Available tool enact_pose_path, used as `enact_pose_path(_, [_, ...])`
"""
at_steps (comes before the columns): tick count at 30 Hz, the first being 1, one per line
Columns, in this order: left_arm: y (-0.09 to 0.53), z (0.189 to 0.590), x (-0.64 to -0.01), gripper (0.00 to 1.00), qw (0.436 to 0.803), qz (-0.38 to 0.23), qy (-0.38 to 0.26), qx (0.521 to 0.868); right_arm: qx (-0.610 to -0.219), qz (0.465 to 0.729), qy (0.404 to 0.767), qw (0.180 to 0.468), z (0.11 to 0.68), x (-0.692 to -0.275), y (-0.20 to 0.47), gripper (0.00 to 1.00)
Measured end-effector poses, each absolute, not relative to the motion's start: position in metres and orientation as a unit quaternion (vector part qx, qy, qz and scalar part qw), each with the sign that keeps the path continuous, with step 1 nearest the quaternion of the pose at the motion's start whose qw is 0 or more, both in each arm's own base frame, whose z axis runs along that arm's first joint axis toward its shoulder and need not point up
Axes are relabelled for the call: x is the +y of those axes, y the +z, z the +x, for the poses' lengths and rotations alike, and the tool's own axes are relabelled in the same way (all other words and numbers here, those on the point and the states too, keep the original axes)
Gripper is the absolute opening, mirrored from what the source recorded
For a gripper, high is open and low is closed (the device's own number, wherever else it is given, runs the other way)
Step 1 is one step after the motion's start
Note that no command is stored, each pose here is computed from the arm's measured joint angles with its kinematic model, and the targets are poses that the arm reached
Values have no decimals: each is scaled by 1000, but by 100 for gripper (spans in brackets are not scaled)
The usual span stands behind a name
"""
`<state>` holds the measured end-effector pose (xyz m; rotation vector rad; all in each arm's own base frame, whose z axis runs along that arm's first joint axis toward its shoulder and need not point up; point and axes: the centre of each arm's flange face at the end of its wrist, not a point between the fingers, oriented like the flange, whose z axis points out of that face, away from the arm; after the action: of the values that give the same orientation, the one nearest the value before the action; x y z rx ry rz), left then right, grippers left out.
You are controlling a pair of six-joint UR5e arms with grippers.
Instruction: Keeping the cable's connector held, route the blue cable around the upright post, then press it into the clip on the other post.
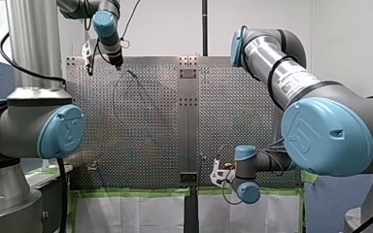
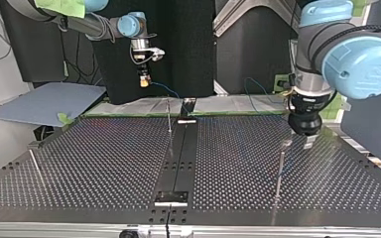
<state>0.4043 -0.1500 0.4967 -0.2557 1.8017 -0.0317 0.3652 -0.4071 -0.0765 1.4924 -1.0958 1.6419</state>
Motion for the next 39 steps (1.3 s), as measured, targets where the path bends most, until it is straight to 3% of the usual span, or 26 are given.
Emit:
enact_pose_path(13, [487,418,-170,100,624,-39,-13,781,-419,570,626,327,365,-407,-77,0])
enact_pose_path(22, [505,424,-200,100,652,22,-51,756,-421,567,628,326,364,-409,-76,0])
enact_pose_path(39, [447,460,-270,100,656,49,-54,751,-418,567,634,319,365,-409,-76,0])
